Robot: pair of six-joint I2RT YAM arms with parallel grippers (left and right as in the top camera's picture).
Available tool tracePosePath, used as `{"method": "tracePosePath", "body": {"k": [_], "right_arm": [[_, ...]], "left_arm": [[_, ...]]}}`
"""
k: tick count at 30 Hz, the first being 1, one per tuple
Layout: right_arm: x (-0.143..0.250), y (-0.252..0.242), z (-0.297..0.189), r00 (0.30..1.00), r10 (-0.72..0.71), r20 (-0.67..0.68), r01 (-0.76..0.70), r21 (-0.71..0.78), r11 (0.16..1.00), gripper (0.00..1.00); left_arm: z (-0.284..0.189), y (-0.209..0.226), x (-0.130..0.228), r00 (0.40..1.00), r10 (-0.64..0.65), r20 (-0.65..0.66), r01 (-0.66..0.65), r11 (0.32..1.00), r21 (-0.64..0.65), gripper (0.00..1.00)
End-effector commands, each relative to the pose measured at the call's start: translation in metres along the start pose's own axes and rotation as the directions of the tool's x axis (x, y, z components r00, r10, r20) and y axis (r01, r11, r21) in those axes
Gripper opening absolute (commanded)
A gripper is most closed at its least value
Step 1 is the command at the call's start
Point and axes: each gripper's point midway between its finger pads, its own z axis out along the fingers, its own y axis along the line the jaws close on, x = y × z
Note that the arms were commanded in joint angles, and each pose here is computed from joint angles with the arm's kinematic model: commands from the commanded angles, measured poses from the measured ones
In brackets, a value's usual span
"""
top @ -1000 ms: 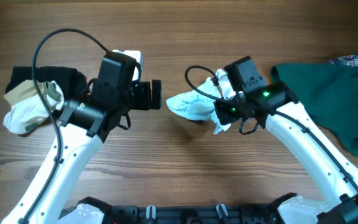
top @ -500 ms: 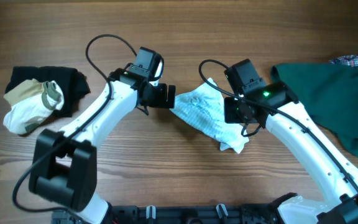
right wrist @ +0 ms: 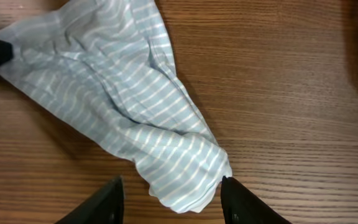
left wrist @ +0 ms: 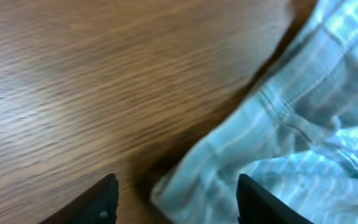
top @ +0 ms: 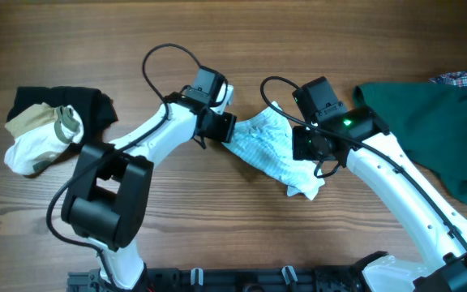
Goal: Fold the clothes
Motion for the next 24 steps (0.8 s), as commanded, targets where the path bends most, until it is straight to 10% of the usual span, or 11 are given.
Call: {"method": "tracePosePath", "body": {"k": [1, 6, 24], "right_arm": [[0.001, 0.002, 0.002, 1.000, 0.006, -0.005, -0.006, -0.003, 1.000, 0.50], [0.000, 0.002, 0.002, 1.000, 0.005, -0.005, -0.005, -0.002, 1.000, 0.50], [0.067, 0.014, 0.058, 0.956, -0.127, -0.264, 0.100, -0.116, 0.988, 0.61]], "left_arm": [[0.019, -0.010, 0.012, 0.997, 0.061, -0.053, -0.059, 0.998, 0.035, 0.49], [0.023, -0.009, 0.016, 0.996, 0.049, -0.075, -0.047, 0.998, 0.032, 0.04], [-0.083, 0.016, -0.004, 0.987, -0.160, 0.032, 0.163, 0.971, -0.173, 0.04]]}}
